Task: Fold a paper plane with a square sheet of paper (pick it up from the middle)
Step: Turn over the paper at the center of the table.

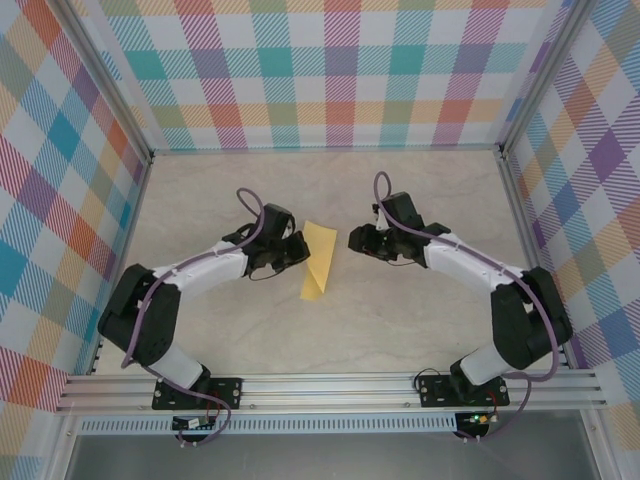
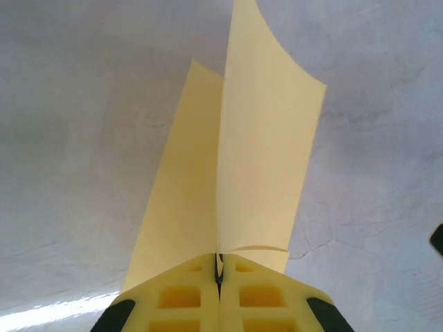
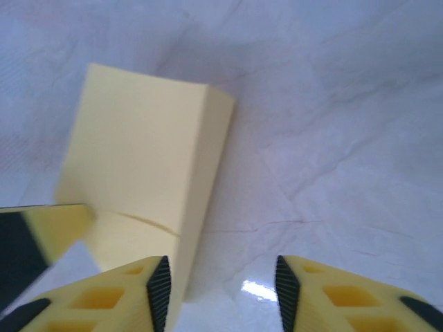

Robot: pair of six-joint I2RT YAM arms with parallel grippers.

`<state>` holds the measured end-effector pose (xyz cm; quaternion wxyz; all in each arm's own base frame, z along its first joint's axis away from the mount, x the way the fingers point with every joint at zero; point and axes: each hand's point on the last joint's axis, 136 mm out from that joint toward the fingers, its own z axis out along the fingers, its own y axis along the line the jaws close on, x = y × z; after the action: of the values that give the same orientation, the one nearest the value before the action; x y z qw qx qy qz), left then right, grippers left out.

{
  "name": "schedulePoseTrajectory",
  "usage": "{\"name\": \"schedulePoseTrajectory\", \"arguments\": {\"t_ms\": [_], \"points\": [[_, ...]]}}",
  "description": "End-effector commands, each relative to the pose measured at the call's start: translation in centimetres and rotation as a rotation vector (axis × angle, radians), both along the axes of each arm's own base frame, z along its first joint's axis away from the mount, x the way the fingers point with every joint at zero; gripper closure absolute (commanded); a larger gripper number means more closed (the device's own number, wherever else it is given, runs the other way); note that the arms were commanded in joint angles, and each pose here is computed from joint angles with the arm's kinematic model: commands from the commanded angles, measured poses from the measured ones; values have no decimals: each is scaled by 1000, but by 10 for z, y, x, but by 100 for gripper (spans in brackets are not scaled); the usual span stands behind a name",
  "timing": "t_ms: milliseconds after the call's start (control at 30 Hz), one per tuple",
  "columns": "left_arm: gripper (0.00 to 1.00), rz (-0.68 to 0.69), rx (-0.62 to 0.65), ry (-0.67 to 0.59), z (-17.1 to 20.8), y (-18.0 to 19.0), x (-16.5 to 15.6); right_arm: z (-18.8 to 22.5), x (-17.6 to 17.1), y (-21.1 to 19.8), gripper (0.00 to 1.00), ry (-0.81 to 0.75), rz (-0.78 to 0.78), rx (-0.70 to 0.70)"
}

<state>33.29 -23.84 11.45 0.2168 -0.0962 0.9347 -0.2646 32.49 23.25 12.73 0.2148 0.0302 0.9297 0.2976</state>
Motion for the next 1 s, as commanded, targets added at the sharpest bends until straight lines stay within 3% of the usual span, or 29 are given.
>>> {"name": "schedulePoseTrajectory", "arguments": {"t_ms": [0,267,533,667,967], "points": [[97,-31,306,-82,41,47,-9,-2,-1,-38,46,-43,-97,-156],[96,0,722,-241,97,87,8,10,2,-71,24,-119,-188,-269],[96,-10,1214,-264,72,74,39,7,-12,-126,21,-59,-443,-354],[96,-57,1256,-229,30,54,49,10,-22,-146,20,-52,-532,-351],[96,-194,1143,-149,-49,-6,43,17,-32,-168,19,-51,-610,-357]]}}
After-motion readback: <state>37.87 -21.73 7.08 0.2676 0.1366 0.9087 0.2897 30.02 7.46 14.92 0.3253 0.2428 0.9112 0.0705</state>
